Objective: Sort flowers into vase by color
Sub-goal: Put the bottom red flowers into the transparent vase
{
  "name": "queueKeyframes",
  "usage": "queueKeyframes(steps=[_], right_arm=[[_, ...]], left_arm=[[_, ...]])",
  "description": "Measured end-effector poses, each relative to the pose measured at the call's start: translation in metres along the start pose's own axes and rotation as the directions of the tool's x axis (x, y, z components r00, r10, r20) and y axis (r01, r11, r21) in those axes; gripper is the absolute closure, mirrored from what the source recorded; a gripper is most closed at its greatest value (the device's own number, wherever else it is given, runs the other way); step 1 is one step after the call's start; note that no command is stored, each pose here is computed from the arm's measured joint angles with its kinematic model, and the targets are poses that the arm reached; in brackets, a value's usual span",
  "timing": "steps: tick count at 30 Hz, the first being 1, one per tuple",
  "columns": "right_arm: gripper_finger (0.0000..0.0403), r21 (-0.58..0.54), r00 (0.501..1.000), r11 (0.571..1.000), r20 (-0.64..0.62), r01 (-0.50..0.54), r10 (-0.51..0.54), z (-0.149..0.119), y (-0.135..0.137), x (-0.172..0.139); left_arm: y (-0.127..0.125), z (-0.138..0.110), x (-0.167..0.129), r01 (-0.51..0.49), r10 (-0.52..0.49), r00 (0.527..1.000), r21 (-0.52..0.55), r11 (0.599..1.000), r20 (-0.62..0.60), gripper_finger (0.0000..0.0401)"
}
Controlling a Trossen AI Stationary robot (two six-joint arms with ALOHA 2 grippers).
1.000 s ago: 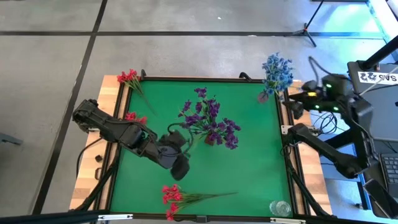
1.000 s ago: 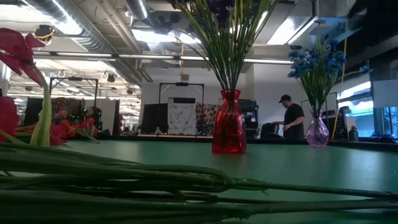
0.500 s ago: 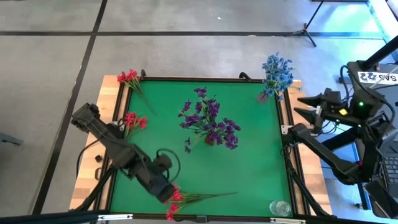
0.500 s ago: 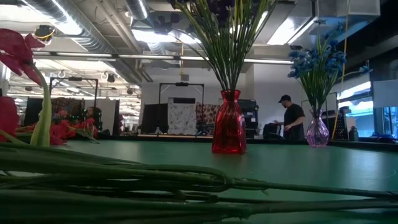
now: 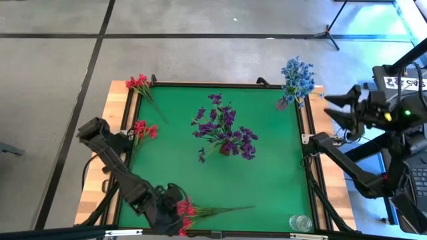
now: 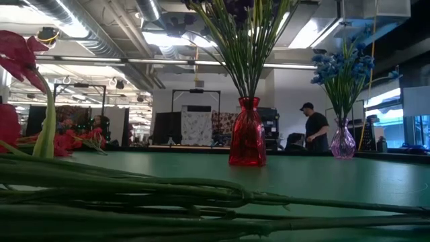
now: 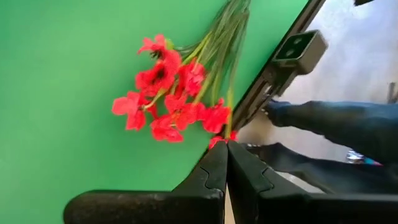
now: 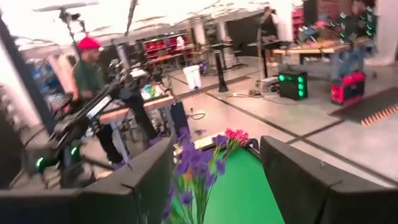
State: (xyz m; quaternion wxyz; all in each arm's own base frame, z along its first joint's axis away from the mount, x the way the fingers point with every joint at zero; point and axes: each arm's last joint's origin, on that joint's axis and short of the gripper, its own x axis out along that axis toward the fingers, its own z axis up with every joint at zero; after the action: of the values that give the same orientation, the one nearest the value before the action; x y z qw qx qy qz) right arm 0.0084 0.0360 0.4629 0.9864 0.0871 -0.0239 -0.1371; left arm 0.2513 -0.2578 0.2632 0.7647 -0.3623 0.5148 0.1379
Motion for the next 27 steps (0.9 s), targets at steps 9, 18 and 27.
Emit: queueKeyframes(steps=[9, 18, 27], right_arm=[[0.0162, 0.140, 0.992, 0.986, -0.071, -0.089, 0.100, 0.018, -0.047, 0.042], [0.0162, 0.123, 0.973, 0.969, -0.066, -0.214, 0.223, 0.032, -0.073, 0.066], [0.0162, 0.131, 0.880, 0.886, -0.119, -0.445, 0.460, 0.027, -0.057, 0.087]], left_arm=[[0.008, -0.020, 0.002, -0.040, 0.037, 0.998, 0.069, 0.997, 0.048, 0.0399], [0.010, -0.016, 0.003, -0.067, 0.061, 0.995, 0.062, 0.996, 0.081, 0.0399], [0.010, -0.018, 0.003, -0.055, 0.061, 0.997, -0.127, 0.990, 0.041, 0.0399]])
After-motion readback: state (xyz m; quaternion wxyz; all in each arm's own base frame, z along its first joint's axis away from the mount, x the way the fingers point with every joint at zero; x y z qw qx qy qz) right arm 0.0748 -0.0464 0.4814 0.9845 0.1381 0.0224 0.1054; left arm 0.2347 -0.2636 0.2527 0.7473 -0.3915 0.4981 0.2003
